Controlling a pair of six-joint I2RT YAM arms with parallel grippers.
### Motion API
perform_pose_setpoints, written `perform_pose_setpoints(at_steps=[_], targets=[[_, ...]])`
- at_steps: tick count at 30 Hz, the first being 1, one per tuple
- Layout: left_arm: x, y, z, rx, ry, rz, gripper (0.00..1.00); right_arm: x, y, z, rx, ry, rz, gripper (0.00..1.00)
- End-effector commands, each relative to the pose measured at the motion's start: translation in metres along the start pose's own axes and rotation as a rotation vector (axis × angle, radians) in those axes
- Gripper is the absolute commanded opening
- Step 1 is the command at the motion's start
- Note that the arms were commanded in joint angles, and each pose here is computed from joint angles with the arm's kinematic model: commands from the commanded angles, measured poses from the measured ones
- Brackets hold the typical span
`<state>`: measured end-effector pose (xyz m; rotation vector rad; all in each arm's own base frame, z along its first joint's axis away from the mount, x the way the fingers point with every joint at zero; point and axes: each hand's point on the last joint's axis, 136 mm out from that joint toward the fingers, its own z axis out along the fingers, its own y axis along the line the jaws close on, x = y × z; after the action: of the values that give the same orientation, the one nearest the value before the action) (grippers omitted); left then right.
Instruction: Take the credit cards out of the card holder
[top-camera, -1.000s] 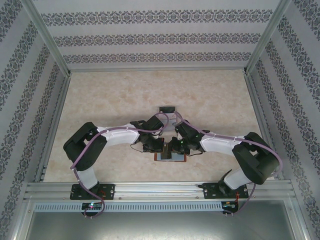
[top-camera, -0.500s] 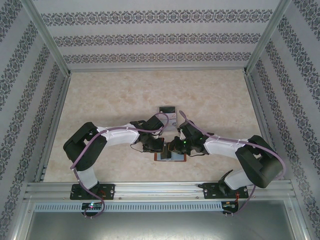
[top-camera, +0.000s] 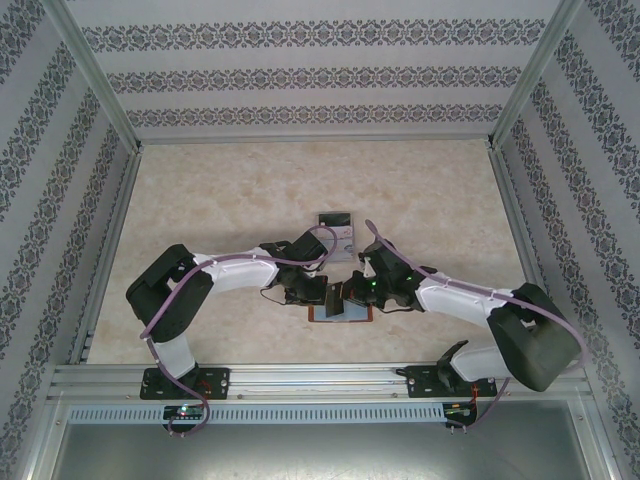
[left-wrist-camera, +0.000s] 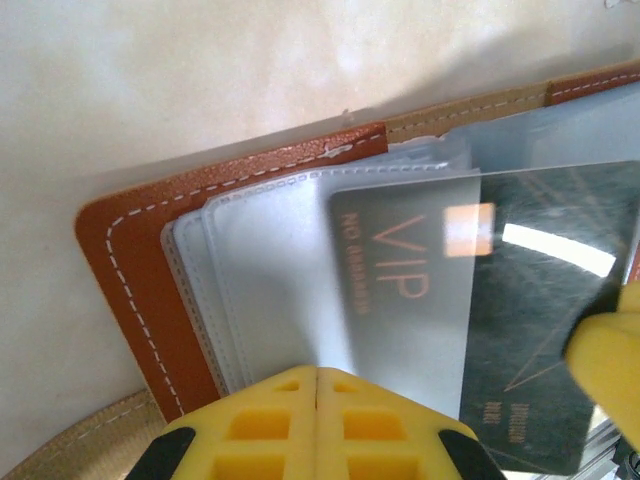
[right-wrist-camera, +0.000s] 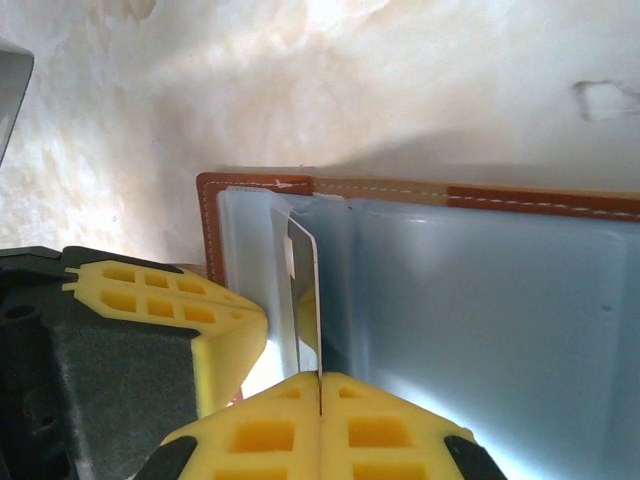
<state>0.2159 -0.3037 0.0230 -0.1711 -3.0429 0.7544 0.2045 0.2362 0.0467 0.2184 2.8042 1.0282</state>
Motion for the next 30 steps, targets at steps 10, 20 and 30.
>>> perform_pose_setpoints(at_steps=[10, 20, 30], targets=[[0.012, 0.015, 0.003, -0.058, 0.022, -0.007, 0.0, -0.008, -0.026, -0.026, 0.155, -0.071, -0.019, 0.02], [0.012, 0.016, 0.002, -0.059, 0.022, -0.004, 0.0, -0.007, -0.026, -0.026, 0.165, -0.061, -0.021, 0.02], [0.012, 0.014, 0.001, -0.058, 0.022, -0.001, 0.0, -0.004, -0.007, -0.018, 0.086, -0.022, -0.04, 0.08]])
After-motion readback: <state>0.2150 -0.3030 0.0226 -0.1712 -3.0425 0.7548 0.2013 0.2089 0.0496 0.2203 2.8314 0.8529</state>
